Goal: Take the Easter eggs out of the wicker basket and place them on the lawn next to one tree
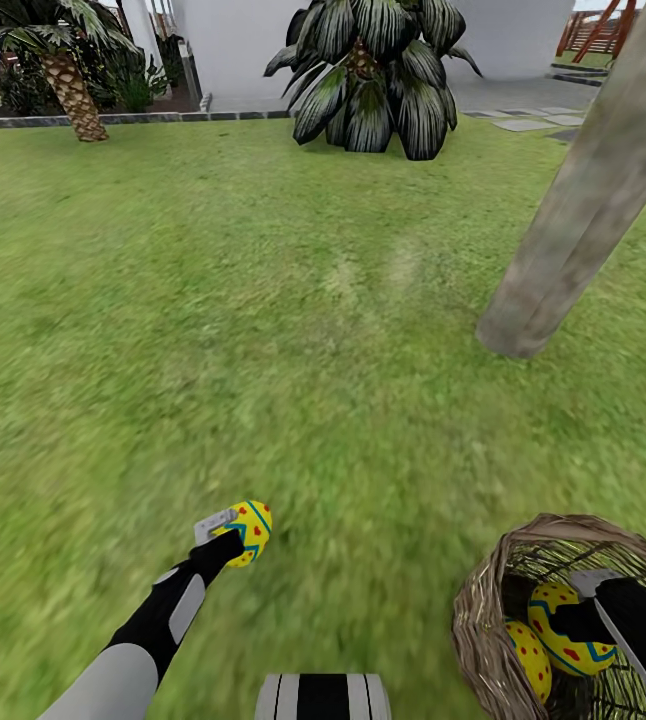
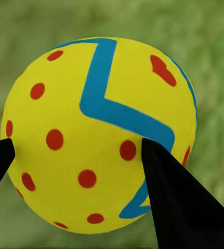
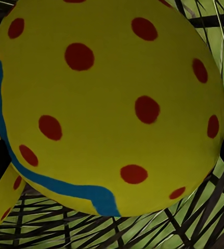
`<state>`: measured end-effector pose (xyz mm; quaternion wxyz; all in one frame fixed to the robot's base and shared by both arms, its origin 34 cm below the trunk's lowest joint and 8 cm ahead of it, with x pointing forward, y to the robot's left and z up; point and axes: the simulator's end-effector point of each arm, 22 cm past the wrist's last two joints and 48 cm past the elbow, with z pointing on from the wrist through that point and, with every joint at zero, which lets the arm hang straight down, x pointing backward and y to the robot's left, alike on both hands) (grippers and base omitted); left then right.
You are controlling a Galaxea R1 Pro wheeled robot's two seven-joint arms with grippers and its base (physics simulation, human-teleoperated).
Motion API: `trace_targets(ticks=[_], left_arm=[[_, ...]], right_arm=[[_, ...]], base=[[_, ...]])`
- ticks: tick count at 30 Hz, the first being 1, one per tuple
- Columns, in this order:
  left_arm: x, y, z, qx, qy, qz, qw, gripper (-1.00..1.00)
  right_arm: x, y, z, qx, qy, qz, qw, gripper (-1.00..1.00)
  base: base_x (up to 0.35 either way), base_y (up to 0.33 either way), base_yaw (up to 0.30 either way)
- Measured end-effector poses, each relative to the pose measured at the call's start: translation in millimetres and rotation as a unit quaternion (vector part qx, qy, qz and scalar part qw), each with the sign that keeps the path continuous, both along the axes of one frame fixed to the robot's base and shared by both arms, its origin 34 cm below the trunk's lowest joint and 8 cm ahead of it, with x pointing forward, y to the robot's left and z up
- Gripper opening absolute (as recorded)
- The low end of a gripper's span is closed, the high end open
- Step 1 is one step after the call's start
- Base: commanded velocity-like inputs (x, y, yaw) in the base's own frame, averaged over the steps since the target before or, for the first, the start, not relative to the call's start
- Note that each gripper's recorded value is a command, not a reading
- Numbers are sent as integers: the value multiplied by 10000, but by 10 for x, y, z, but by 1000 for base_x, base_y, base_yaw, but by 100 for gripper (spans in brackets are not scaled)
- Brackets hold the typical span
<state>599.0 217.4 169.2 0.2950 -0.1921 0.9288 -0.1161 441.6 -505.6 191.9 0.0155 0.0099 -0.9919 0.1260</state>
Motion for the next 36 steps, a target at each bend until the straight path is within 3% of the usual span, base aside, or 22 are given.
trace_targets(ticks=[8, 12, 28, 36], left_arm=[[27, 2, 26, -54, -78, -83, 9999, -100], [53, 158, 76, 59, -116, -116, 9998, -100], [178, 72, 380, 17, -333, -150, 9993, -100], [259, 58, 556, 151, -484, -346, 9981, -100]], right_arm=[[-1, 2, -1, -7, 4, 10, 10000, -100], [20, 77, 11, 47, -34, 21, 10000, -100], [188, 167, 227, 157, -346, -41, 9993, -100], [262, 164, 351, 156, -492, -45, 9987, -100]], base=[[0, 0, 0], [0, 0, 0], [0, 0, 0], [0, 0, 0]])
